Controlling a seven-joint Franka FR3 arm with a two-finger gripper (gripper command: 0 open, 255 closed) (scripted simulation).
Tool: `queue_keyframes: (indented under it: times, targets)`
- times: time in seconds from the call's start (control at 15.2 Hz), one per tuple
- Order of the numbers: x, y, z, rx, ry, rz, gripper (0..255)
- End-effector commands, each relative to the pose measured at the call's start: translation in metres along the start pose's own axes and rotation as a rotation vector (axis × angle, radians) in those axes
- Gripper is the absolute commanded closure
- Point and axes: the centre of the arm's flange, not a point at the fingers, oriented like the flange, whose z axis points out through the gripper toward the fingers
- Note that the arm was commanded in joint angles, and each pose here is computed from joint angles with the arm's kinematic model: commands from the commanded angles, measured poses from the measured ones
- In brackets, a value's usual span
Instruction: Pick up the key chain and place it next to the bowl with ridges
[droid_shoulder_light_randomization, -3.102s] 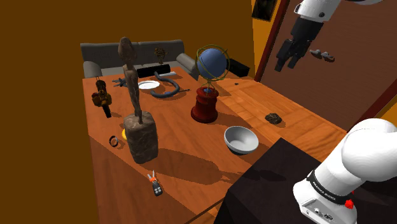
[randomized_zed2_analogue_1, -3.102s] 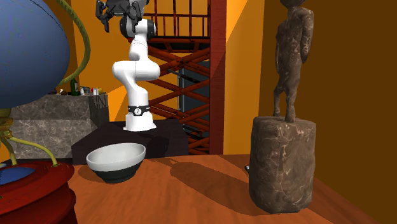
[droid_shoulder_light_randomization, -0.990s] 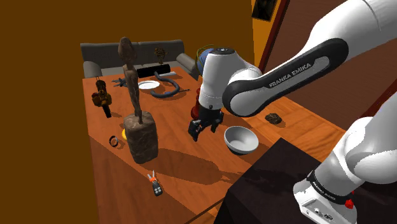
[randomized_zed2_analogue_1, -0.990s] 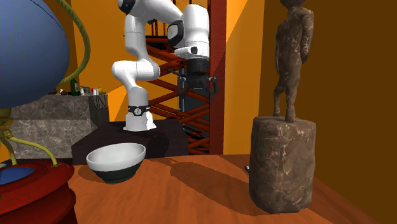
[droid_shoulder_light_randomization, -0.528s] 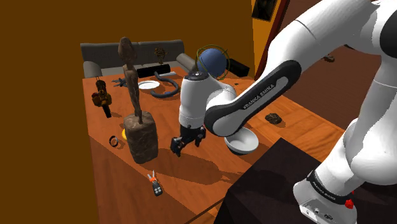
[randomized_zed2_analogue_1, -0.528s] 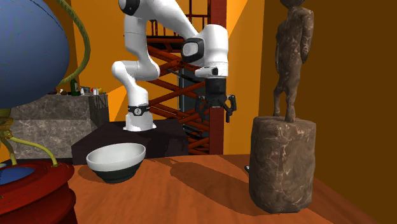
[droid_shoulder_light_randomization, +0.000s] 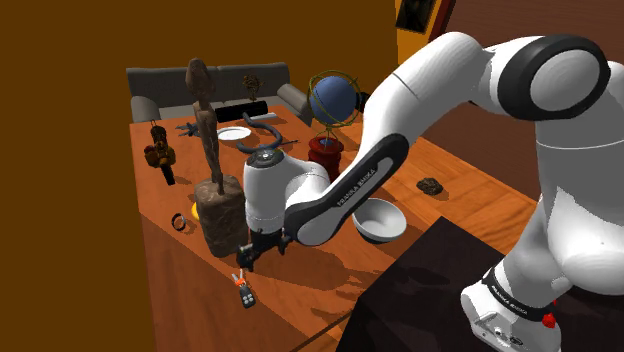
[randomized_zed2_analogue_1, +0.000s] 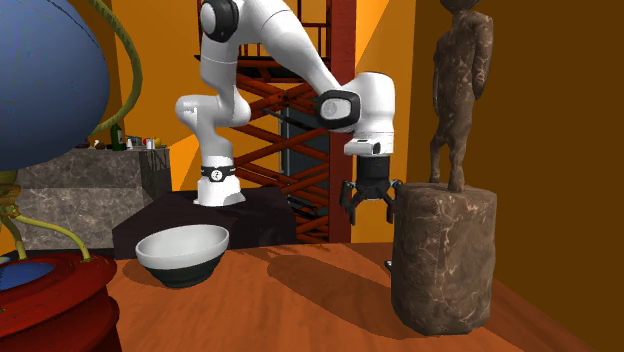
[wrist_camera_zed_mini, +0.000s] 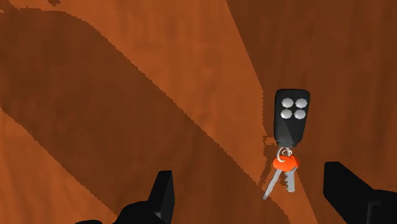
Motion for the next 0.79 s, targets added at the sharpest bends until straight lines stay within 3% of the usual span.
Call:
queue_keyframes:
  times: [0.0,0.33,0.73]
  targets:
    - [0.005,-0.017,0.020,-0.003,-0.002,-0.001,0]
    - [0.016,-0.063,0.067,-0.006,-0.009,-0.003,0]
    - [0.016,-0.066,0.096,-0.007,-0.010,-0.003,0]
